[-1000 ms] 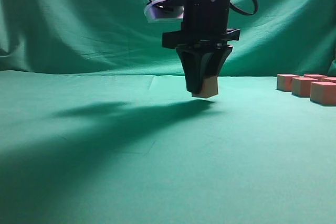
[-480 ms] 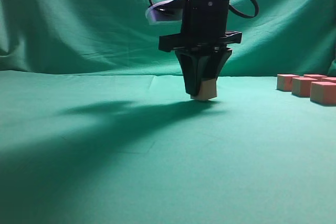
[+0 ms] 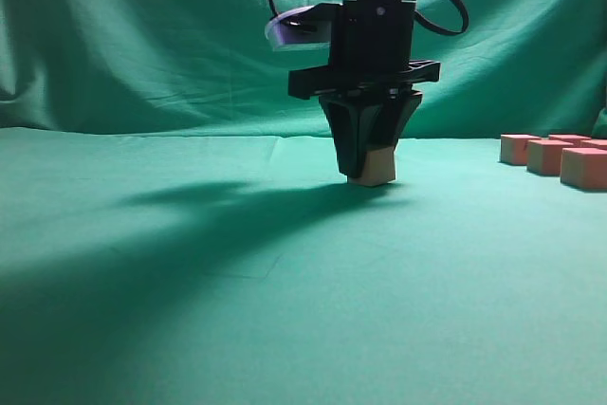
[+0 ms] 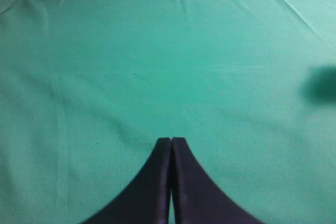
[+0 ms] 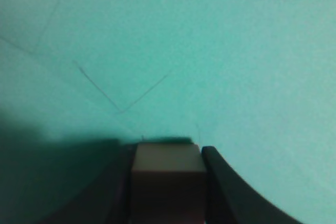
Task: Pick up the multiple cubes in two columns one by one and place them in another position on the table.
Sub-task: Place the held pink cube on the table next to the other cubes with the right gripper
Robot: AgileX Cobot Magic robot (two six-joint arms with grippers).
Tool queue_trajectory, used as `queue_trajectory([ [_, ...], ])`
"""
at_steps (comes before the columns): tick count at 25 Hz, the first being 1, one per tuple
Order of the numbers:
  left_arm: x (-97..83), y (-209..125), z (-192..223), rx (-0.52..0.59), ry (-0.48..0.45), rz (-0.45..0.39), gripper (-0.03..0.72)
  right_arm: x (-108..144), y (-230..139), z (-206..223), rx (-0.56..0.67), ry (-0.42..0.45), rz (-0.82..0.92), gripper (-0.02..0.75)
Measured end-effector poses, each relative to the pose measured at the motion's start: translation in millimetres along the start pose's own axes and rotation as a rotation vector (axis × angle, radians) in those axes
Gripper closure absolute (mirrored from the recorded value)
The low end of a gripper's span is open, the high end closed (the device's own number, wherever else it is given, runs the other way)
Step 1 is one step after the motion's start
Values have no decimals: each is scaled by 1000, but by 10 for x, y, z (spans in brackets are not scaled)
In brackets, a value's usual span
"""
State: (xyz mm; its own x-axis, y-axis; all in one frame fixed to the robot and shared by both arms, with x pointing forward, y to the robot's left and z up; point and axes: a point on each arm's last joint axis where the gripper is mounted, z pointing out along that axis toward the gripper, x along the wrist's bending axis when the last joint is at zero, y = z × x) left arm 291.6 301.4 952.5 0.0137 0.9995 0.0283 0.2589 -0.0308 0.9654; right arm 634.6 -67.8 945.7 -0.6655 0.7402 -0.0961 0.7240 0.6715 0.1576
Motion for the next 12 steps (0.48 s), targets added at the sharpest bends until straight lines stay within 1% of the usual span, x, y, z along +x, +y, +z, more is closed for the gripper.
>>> queue_trajectory([
  [4,0,0,0,0,0,0,688,-2,1,2,2,-2,4,459],
  [6,0,0,0,0,0,0,688,-5,-13,37,23,-6,4,459],
  [7,0,0,0,0,0,0,688,-3,-18,55,31,-5,3,388],
  [8,0,0,0,0,0,0,688,-5,-18,55,31,-7,4,353],
  [12,0,0,0,0,0,0,688,-20,-24,35,35,-13,7,160],
])
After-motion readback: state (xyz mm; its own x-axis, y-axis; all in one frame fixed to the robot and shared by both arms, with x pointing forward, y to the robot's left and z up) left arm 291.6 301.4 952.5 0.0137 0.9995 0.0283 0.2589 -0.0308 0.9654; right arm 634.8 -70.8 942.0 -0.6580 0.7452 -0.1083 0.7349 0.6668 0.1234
